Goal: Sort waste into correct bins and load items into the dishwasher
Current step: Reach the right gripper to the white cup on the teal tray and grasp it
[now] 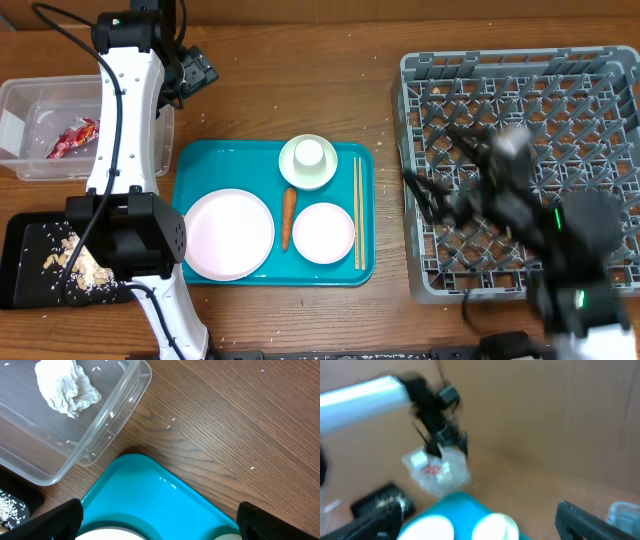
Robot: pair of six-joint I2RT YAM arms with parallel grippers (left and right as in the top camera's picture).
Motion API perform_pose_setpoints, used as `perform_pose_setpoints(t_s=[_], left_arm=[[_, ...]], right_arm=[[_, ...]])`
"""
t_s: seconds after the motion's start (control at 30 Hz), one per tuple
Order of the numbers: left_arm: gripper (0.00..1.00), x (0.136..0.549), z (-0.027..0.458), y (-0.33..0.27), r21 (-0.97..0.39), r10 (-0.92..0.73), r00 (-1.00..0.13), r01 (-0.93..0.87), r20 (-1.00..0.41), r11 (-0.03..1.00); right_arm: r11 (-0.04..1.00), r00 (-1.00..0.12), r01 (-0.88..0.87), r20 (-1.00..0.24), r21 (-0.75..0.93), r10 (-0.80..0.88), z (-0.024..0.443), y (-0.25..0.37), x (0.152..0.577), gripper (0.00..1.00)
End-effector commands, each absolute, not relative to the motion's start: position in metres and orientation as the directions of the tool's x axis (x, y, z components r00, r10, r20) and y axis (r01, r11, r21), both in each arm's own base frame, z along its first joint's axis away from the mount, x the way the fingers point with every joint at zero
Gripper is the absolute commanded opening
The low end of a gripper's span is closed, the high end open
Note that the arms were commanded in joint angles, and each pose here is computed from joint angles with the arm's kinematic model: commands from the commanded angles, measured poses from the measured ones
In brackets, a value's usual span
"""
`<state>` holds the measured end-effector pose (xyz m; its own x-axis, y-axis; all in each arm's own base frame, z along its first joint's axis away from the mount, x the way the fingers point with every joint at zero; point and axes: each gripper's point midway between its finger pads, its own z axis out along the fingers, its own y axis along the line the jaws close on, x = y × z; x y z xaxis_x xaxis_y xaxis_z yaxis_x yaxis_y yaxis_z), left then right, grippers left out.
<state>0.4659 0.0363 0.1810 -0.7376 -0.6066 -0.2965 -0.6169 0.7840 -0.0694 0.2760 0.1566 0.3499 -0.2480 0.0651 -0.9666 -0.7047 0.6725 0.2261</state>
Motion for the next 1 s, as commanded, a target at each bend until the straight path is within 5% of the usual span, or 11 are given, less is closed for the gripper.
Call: perform_pose_setpoints(t_s=[0.0, 0.23, 0.4, 0.53, 0.83, 0.97], left_arm=[[1.0, 0.462, 0.197, 0.032, -0.098, -0.611, -0.724, -0.617, -0.319, 0.781], [1.0, 0.462, 0.197, 0.032, -0.098, -0.611, -0.724, -0.617, -0.319, 0.781], [1.0, 0.462, 0.197, 0.032, -0.098, -0.611, -0.724, -0.617, -0.319, 0.781], [1.0, 0.462, 0.197, 0.032, -0.098, -0.611, -0.724, -0.617, -0.319, 0.781], [1.0, 0.462, 0.197, 0.032, -0.098, -0.611, -0.724, -0.617, -0.319, 0.781], [1.0, 0.462, 0.197, 0.032, -0.098, -0.611, -0.724, -0.617, -0.319, 0.781]], right_arm=[[0.668, -0.33, -0.72, -0.94, 0.19, -0.089, 0.349, 0.184, 0.315, 1.0], [0.715, -0.603, -0.655, -0.739, 0.244, -0.3, 0.293, 0.246, 0.367, 1.0], [0.563, -0.633, -0.735, -0.681, 0.378, -0.369, 0.256, 0.305, 0.359, 1.0], [0.546, -0.646, -0.735, -0.659, 0.402, -0.385, 0.218, 0.334, 0.372, 1.0], [0.856, -0.824, -0.43, -0.512, 0.289, -0.241, 0.14, 0.313, 0.411, 1.0], [0.893, -0.833, -0.392, -0.497, 0.222, -0.243, 0.124, 0.308, 0.413, 1.0]])
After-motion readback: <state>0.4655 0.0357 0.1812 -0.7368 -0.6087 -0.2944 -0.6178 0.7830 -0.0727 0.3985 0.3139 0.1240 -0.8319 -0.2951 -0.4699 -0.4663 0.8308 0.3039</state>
